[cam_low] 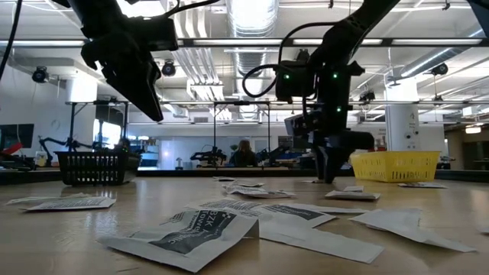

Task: Pick & Place First Aid Supplies
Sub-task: Put the black pad into the yellow bin

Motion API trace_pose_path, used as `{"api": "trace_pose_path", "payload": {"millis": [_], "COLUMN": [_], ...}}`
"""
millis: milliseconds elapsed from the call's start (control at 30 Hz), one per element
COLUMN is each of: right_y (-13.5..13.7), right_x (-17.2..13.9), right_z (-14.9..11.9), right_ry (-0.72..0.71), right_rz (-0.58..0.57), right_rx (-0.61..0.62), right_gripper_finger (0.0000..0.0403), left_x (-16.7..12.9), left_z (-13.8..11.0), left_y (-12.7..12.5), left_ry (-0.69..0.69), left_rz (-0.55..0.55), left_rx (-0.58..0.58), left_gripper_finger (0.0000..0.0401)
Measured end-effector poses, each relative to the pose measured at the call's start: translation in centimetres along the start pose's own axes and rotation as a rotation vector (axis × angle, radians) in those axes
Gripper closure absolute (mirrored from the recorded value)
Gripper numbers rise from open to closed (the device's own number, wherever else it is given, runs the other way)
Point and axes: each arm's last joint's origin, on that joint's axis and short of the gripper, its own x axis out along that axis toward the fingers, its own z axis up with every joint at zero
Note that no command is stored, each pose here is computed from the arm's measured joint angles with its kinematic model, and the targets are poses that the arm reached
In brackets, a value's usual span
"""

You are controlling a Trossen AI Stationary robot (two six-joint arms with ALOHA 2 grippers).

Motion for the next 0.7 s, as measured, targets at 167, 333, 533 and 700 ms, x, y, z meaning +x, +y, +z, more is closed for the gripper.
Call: {"api": "trace_pose_path", "payload": {"millis": [167, 333, 533, 700], "right_y": [-0.21, -0.26, -0.29, -0.32], "right_x": [0.09, 0.12, 0.13, 0.07], "right_z": [-0.04, -0.01, 0.0, -0.06], "right_ry": [-0.003, -0.004, -0.002, -0.001], "right_rz": [-0.003, -0.013, -0.02, -0.018], "right_rx": [0.038, 0.054, 0.055, 0.054], "right_gripper_finger": [0.031, 0.0348, 0.0376, 0.0393], "left_x": [0.01, 0.01, 0.02, 0.02], "left_z": [0.0, 0.0, 0.0, 0.0], "left_y": [0.0, 0.0, 0.01, 0.02], "left_ry": [0.0, 0.0, 0.001, 0.001], "left_rz": [0.0, 0.0, 0.001, 0.001], "left_rx": [0.0, 0.0, 0.0, -0.001], "left_gripper_finger": [0.0318, 0.0318, 0.0318, 0.0318]}}
